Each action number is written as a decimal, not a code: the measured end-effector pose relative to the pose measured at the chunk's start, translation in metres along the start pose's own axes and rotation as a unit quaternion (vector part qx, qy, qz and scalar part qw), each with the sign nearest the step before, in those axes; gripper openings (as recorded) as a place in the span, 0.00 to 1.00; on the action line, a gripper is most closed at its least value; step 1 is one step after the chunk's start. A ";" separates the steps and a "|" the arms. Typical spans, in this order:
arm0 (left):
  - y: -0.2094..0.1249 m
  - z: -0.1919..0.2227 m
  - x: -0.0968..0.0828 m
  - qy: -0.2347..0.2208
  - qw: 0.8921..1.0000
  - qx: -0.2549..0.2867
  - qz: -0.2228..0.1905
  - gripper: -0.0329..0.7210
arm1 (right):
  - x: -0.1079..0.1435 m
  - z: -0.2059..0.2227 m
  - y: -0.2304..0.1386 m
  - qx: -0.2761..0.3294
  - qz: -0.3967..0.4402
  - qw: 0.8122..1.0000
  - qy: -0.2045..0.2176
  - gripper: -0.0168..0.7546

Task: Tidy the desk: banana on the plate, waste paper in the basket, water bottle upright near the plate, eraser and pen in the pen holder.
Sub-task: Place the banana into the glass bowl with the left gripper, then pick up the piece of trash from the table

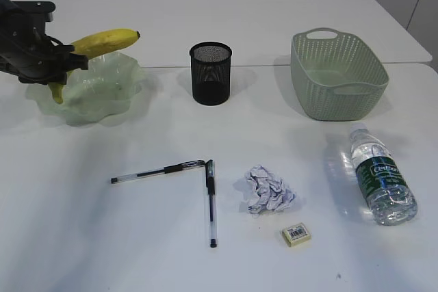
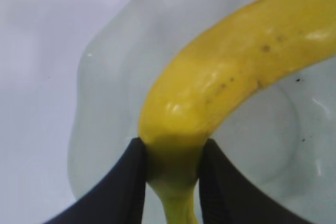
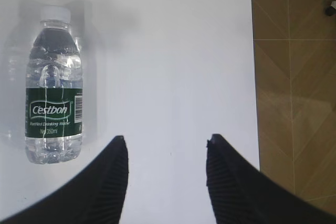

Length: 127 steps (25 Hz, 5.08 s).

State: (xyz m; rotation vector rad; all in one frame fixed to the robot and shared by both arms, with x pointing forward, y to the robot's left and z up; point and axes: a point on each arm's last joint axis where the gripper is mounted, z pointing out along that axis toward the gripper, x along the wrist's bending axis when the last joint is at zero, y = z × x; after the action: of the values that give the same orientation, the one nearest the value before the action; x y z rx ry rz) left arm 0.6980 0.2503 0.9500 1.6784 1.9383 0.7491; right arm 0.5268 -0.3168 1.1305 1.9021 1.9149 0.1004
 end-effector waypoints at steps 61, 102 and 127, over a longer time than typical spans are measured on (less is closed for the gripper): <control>-0.008 0.018 -0.008 -0.033 0.999 -0.009 -0.018 0.36 | 0.000 0.000 0.000 0.000 0.000 1.000 -0.001 0.50; 0.098 -0.294 0.053 0.034 0.948 -0.315 0.002 0.03 | 0.003 0.000 0.000 0.000 0.005 1.000 0.016 0.50; -0.003 -0.504 0.123 0.059 0.923 -0.381 0.003 0.02 | 0.008 -0.001 0.000 -0.002 0.016 0.999 0.046 0.50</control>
State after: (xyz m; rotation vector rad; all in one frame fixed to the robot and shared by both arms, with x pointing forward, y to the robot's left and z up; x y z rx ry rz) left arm 0.3437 0.3214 1.3228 1.1643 1.4108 1.4062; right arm 0.5274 -0.3086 1.1290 1.9570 1.9431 0.2038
